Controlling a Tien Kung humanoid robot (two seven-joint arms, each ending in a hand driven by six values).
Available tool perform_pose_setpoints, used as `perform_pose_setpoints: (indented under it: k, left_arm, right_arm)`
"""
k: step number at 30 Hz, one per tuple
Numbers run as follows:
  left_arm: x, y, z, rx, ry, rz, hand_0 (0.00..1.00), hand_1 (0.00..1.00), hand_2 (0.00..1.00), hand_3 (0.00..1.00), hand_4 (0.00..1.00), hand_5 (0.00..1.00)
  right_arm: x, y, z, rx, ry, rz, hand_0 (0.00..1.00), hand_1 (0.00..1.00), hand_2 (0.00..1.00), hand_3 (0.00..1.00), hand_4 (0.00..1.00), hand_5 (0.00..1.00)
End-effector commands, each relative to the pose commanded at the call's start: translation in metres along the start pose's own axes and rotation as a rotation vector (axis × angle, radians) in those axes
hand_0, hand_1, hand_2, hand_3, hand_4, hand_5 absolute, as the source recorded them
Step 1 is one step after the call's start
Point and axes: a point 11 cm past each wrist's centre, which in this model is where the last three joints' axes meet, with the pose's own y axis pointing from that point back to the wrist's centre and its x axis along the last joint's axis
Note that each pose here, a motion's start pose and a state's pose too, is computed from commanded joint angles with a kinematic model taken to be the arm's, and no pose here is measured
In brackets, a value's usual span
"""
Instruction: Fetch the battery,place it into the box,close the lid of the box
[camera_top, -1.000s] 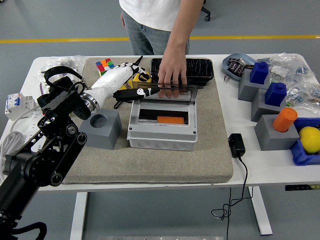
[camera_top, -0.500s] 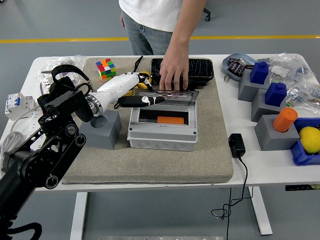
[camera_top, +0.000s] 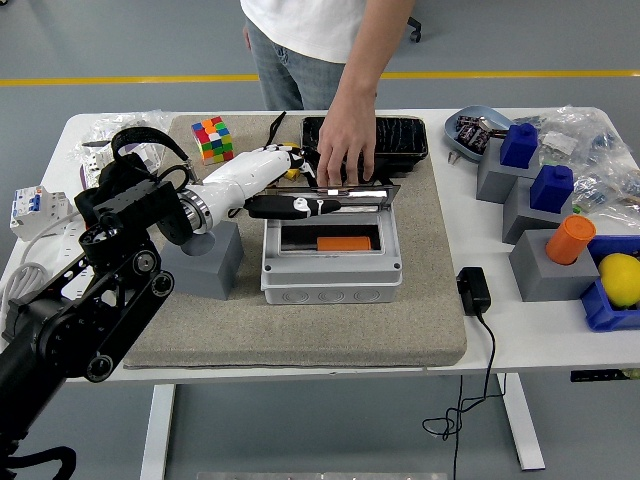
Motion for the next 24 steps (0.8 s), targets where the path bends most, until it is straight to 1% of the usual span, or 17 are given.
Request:
perform_pose_setpoints:
  k: [7, 10, 24]
  left_arm:
    - [-0.005, 0.001, 0.007, -0.021, -0.004, -0.018, 0.998, 0.965, 0.777, 0.541, 0.998, 0.998]
    - [-0.006, 0.001, 0.008, -0.021, -0.005, -0.025, 0.998, 0.962, 0.775, 0.539, 0.998, 0.998]
    - [-0.028, 0.003, 0.009, -0.029, 0.009, -0.114, 0.998, 0.949, 0.765, 0.537, 0.998, 0.998]
  right_arm:
    - [0.0, 0.0, 0.0, 0.0, 0.002, 0.002, 0.94, 0.892, 0.818, 0.84, 0.998, 0.998]
    - [0.001, 0.0, 0.0, -0.001, 0.003, 0.002, 0.941, 0.892, 0.818, 0.841, 0.998, 0.998]
    - [0.002, 0.0, 0.002, -0.005, 0.005, 0.005, 0.941, 0.891, 0.818, 0.84, 0.998, 0.998]
